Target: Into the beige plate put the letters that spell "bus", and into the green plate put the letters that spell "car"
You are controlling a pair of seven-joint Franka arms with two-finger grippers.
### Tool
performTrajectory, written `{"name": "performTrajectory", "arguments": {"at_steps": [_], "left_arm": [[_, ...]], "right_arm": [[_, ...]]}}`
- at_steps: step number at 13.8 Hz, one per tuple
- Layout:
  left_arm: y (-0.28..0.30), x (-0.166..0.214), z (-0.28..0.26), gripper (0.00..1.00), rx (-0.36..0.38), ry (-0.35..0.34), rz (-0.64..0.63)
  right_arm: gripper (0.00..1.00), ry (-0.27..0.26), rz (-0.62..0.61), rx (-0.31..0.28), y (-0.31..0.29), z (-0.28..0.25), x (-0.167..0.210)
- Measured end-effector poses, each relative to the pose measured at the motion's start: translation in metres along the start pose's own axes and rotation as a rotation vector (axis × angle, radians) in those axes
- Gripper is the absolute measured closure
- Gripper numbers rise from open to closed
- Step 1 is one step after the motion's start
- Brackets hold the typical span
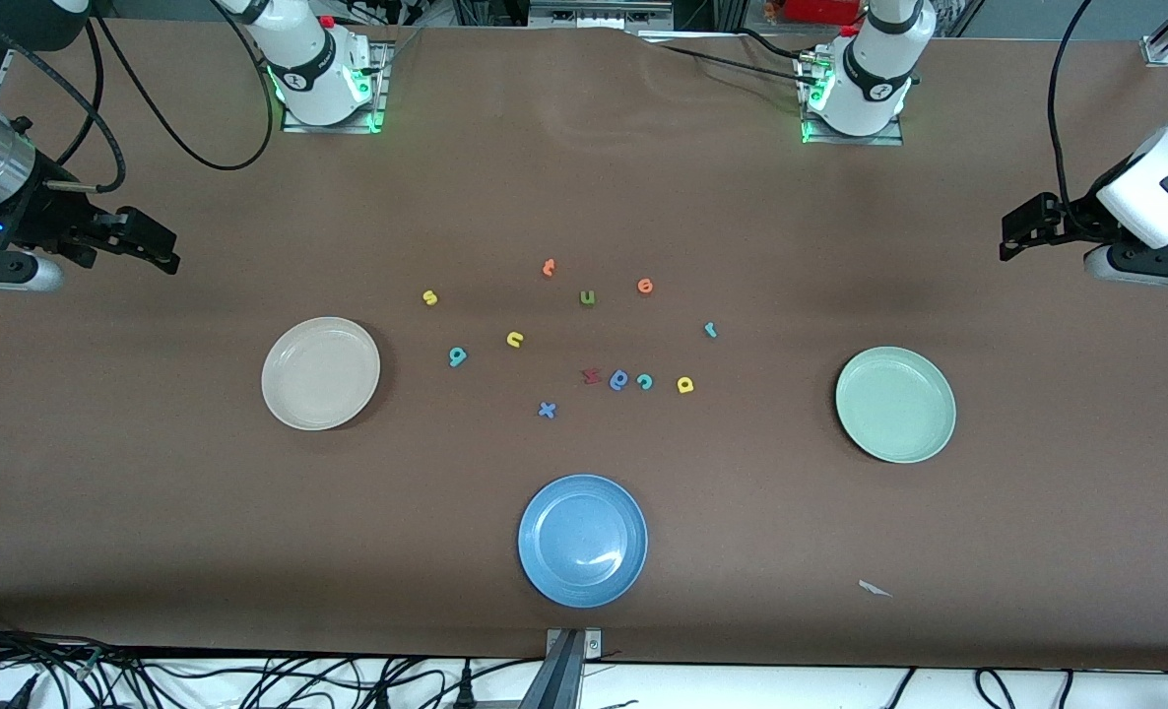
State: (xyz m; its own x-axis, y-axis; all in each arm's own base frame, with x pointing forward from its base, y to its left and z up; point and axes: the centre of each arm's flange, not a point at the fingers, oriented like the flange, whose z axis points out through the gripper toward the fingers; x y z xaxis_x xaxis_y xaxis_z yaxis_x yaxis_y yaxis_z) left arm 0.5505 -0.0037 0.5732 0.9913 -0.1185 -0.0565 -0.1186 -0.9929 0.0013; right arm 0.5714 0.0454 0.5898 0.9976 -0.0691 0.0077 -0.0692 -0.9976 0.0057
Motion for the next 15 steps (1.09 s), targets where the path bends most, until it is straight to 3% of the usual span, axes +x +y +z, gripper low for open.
{"name": "performTrajectory", "arguments": {"at_steps": [15], "left_arm": [[0.0000, 0.0000, 0.0000, 0.00, 0.000, 0.000, 0.000]], "right_arm": [[0.00, -0.012, 0.007, -0.002, 0.0035, 0.0037, 0.0005]]}}
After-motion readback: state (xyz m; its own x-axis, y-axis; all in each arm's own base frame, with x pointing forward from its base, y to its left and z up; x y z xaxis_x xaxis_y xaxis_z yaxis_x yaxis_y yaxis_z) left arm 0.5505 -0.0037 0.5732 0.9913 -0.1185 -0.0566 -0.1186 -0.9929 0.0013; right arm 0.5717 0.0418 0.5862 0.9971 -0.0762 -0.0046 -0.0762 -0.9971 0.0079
